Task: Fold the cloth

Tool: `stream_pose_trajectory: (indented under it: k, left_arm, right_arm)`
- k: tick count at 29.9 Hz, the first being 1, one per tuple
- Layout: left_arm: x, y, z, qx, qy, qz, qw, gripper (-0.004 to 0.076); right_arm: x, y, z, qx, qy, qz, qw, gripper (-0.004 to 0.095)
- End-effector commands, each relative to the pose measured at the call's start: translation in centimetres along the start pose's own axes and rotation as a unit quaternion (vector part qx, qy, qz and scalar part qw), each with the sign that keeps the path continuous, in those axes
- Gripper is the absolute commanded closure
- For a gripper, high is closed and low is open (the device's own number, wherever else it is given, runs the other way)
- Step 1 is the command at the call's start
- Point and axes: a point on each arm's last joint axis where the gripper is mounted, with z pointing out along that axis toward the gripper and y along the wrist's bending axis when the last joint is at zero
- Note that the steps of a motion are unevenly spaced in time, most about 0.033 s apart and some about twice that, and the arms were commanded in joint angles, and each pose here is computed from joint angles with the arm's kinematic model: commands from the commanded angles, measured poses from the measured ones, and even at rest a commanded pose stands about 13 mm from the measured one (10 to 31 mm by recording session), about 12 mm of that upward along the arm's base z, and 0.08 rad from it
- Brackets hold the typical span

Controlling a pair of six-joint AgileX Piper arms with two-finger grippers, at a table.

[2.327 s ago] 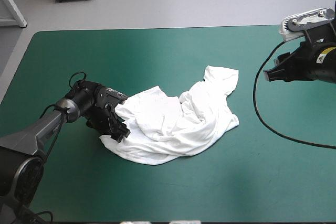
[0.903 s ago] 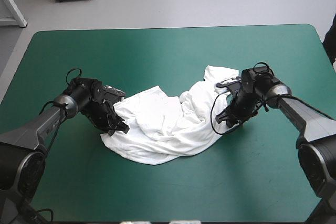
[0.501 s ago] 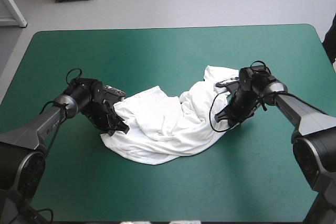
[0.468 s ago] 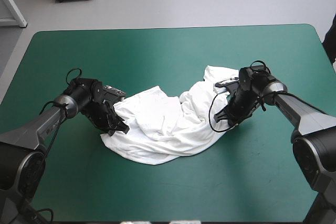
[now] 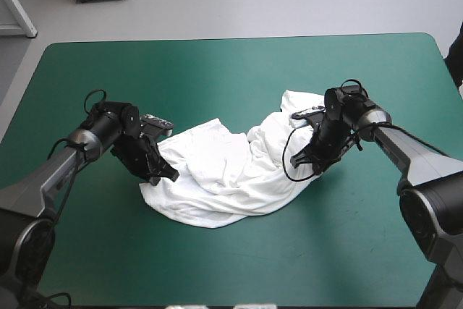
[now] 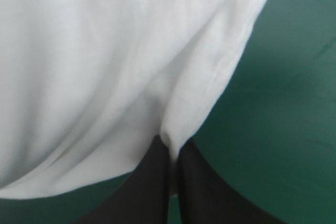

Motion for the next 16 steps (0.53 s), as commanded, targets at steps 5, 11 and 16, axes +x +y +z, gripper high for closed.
stream_pose_trajectory:
  k: [5, 11, 16]
  left_arm:
    - [3.5, -2.7, -11.5, -0.011, -0.131, 0.018, 0.991, 0.0734]
    - [7.1, -4.7, -20.0, -0.033, -0.280, 0.031, 0.959, 0.0734]
    - [9.7, -6.8, -27.5, -0.034, -0.415, 0.055, 0.908, 0.0734]
  right_arm:
    - [2.2, 2.2, -12.8, 0.004, -0.157, 0.008, 0.988, 0.0921]
    - [6.6, 4.0, -21.8, 0.012, -0.300, 0.017, 0.954, 0.0921]
    - [11.4, 5.6, -29.4, 0.023, -0.429, 0.006, 0.903, 0.0921]
